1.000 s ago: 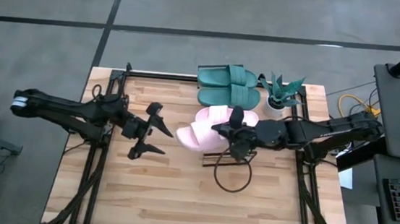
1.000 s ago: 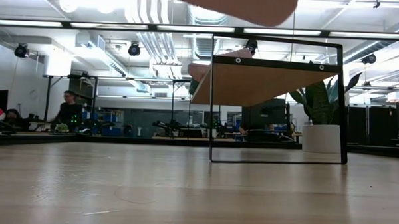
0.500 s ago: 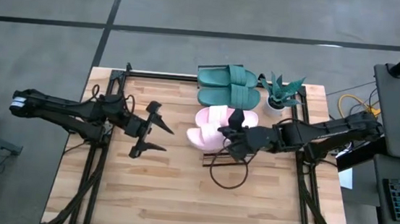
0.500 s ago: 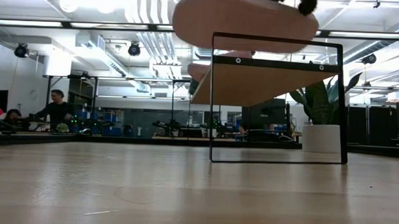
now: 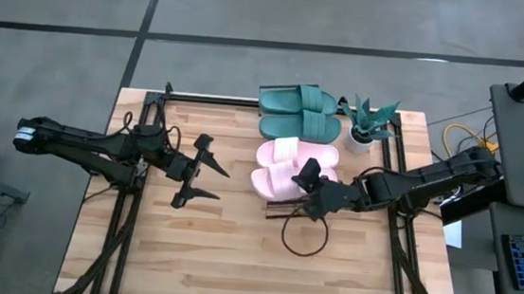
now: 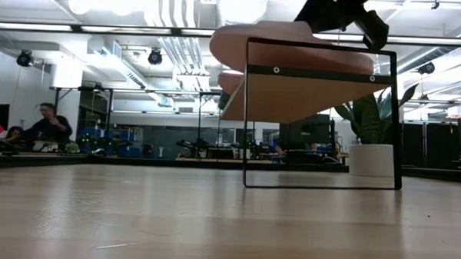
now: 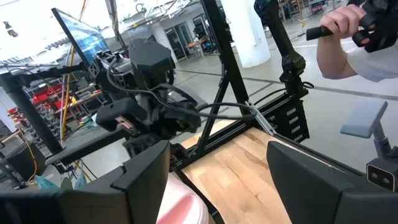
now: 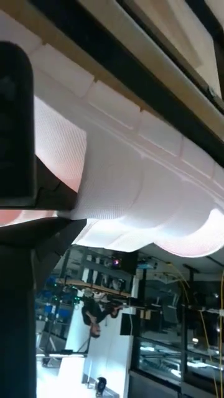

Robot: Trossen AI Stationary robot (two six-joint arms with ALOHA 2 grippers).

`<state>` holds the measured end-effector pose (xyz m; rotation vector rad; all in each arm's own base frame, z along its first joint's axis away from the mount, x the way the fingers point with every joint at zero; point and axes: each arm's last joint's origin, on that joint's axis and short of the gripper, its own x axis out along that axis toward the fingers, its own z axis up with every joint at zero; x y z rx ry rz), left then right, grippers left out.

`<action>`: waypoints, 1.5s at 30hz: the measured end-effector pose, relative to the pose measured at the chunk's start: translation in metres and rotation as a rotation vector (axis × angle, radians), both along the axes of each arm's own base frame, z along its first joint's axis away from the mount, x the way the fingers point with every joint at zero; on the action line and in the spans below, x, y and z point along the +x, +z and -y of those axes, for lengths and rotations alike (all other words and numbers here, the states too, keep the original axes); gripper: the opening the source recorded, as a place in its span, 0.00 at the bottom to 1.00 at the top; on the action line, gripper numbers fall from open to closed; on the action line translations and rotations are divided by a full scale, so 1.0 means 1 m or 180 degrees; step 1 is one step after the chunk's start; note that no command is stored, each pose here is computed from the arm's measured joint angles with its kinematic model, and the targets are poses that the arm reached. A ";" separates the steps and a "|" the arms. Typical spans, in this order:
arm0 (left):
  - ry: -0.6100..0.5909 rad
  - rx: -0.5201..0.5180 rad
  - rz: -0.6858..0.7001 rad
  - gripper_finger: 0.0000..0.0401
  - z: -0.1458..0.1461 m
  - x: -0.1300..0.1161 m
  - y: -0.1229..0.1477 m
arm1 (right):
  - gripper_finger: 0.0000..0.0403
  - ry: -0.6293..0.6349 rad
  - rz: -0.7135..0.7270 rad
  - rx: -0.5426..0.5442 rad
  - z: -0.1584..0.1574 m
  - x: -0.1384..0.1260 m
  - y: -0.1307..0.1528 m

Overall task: Pick and place slides into the shelf
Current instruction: Put the pink slide on the shelf

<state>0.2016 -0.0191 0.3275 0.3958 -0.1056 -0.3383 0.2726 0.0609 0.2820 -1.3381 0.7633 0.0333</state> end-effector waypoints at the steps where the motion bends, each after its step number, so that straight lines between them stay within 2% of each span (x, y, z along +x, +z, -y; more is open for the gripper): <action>1: 0.0000 0.0000 0.0000 0.63 0.000 0.000 0.000 | 0.02 -0.0007 -0.0003 0.0004 0.000 0.000 -0.001; 8: 0.0000 0.0003 -0.0054 0.63 0.000 0.005 -0.004 | 0.07 -0.0111 -0.0016 0.0195 0.000 -0.001 0.005; 11: 0.0000 -0.0011 -0.0137 0.63 0.000 0.009 -0.008 | 0.13 -0.0192 -0.0007 0.0265 0.001 -0.001 0.014; 15: 0.0065 -0.0213 -0.0305 0.63 0.000 0.015 -0.013 | 0.22 -0.0404 -0.0025 0.0476 0.002 -0.005 0.025; 21: 0.0122 -0.0227 -0.0471 0.63 0.000 0.022 -0.021 | 0.36 -0.0653 0.0059 0.0768 0.003 -0.008 0.042; 25: 0.0122 -0.0462 -0.0626 0.63 0.001 0.031 -0.027 | 0.41 -0.0744 0.0262 0.0948 0.003 -0.008 0.058; 29: 0.0090 -0.0657 -0.0796 0.63 0.004 0.045 -0.039 | 0.42 -0.0782 0.0501 0.1097 0.003 -0.008 0.080; 37: 0.0024 -0.0493 -0.1047 0.60 0.013 0.070 -0.062 | 0.38 -0.0789 0.0809 0.1288 0.005 -0.013 0.114; 40: -0.0018 -0.0377 -0.1068 0.53 0.016 0.075 -0.067 | 0.36 -0.0789 0.0852 0.1314 0.006 -0.017 0.120; 45: -0.0031 -0.0364 -0.1006 0.35 0.018 0.082 -0.070 | 0.34 -0.0803 0.0889 0.1356 0.007 -0.022 0.123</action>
